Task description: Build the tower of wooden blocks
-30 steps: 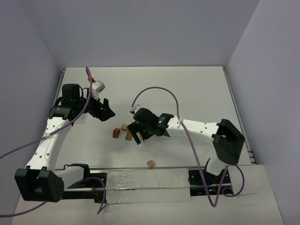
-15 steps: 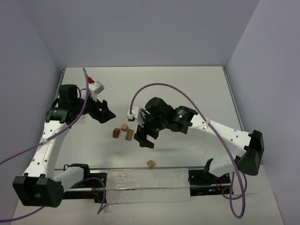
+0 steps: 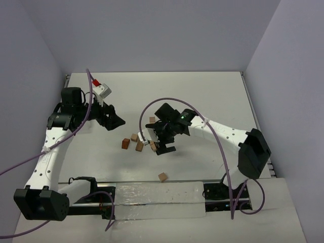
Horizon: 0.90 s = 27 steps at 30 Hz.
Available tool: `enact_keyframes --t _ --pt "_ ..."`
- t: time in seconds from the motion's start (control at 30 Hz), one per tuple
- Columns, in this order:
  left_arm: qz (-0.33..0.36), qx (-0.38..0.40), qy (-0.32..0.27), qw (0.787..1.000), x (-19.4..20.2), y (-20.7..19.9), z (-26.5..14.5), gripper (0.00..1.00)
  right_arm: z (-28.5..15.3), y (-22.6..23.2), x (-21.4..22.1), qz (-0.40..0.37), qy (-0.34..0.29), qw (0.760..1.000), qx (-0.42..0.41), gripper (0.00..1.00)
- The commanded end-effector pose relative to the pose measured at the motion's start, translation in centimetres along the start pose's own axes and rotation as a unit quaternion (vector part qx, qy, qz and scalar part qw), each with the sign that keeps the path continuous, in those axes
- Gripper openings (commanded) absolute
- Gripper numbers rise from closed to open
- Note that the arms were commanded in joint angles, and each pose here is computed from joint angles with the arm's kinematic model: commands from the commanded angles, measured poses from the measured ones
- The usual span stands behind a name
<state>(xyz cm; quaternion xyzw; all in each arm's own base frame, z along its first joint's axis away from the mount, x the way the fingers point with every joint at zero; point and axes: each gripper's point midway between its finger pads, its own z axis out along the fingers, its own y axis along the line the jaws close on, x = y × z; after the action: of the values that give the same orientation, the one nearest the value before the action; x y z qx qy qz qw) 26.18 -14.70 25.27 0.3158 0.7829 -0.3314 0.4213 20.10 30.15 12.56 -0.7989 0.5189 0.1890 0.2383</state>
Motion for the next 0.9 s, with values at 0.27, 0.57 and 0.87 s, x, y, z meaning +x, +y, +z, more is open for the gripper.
enact_keyframes --t 0.27,0.57,0.87 --pt "-0.016 0.059 -0.029 0.998 -2.3 -0.3 0.4 0.99 4.1 -2.6 -0.1 -0.059 -0.034 0.997 -0.04 1.0" --pt "-0.027 0.064 -0.031 0.997 -2.4 -0.1 0.5 0.99 7.0 -4.0 1.2 -0.027 -0.021 0.999 -0.038 1.0" --pt "-0.027 0.065 -0.027 0.997 -1.9 -0.2 0.5 0.99 8.3 -4.4 1.7 -0.005 -0.017 0.999 -0.039 1.0"
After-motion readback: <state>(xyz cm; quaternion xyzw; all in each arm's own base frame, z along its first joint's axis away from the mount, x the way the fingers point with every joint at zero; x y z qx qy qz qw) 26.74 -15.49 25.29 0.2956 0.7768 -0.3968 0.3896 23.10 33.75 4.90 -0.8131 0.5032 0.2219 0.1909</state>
